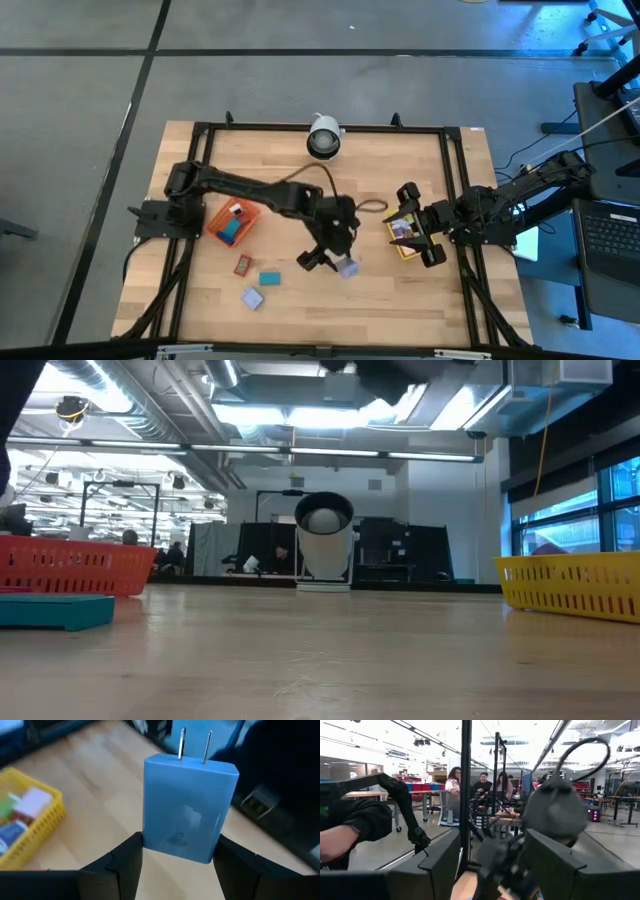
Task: Pick & Place Office items
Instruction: Put the right purple charger adapter into the yellow basket
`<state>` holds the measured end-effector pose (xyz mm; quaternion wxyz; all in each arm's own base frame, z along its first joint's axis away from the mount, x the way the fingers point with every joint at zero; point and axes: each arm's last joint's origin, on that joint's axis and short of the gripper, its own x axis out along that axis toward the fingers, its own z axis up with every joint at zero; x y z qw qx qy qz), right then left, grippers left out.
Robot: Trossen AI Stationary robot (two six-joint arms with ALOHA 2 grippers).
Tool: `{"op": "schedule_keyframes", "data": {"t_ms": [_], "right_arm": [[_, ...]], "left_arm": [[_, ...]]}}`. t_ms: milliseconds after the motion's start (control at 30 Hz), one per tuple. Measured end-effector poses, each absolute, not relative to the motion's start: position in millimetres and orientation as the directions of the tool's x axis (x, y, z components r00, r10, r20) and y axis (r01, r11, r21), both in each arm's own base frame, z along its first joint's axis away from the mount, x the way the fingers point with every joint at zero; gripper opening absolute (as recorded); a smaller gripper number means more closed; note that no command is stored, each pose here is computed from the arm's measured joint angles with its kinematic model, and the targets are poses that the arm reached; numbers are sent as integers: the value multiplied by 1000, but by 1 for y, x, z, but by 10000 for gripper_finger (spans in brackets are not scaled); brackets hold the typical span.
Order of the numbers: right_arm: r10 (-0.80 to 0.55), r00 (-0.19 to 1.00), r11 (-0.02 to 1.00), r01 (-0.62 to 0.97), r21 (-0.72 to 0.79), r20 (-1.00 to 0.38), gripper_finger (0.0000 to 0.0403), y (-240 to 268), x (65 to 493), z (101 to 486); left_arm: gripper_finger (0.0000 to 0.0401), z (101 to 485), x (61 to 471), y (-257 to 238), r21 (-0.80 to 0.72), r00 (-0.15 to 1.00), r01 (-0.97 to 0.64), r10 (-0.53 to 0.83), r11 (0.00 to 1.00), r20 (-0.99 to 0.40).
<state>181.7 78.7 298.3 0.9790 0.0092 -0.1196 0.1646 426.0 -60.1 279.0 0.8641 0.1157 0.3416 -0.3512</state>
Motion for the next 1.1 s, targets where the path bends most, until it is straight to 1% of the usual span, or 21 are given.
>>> {"op": "schedule_keyframes", "data": {"t_ms": [133,200,267,333,400,467,567,667,733,833,900,1033,1100], "right_arm": [[317,916,948,-316,-46,247,223,78,181,300],[273,929,962,-269,-48,250,223,77,181,300],[174,955,985,-170,-41,238,223,74,181,300],[28,982,999,-20,-42,187,223,70,183,295],[-86,988,993,96,-73,127,223,68,187,288],[-179,979,975,190,-112,99,223,68,193,284],[-294,953,938,303,-172,73,223,71,202,289],[-409,911,888,408,-213,41,223,79,214,295],[-491,870,850,490,-192,46,223,84,220,304],[-530,847,833,528,-164,38,223,88,229,307],[-559,829,814,555,-173,31,223,88,234,306],[-600,799,787,598,-150,35,223,78,237,308],[-586,810,800,585,-133,41,223,70,240,309]], "left_arm": [[202,306,417,-39,-38,573,677,-559,735,-599],[202,325,409,-29,-14,612,666,-558,745,-561],[202,342,399,-18,10,649,650,-548,760,-528],[202,359,389,-8,24,678,637,-546,770,-492],[202,372,380,1,39,705,620,-535,783,-465],[202,380,371,13,51,732,588,-503,808,-459],[202,377,366,32,43,759,531,-452,847,-469],[202,357,363,52,25,768,452,-375,892,-519],[202,341,363,66,23,780,402,-330,915,-531],[202,319,363,84,19,813,351,-295,936,-502],[202,314,362,98,39,841,318,-264,947,-472],[202,328,350,116,40,875,319,-278,947,-396],[202,339,342,117,59,885,343,-301,938,-355]]}}
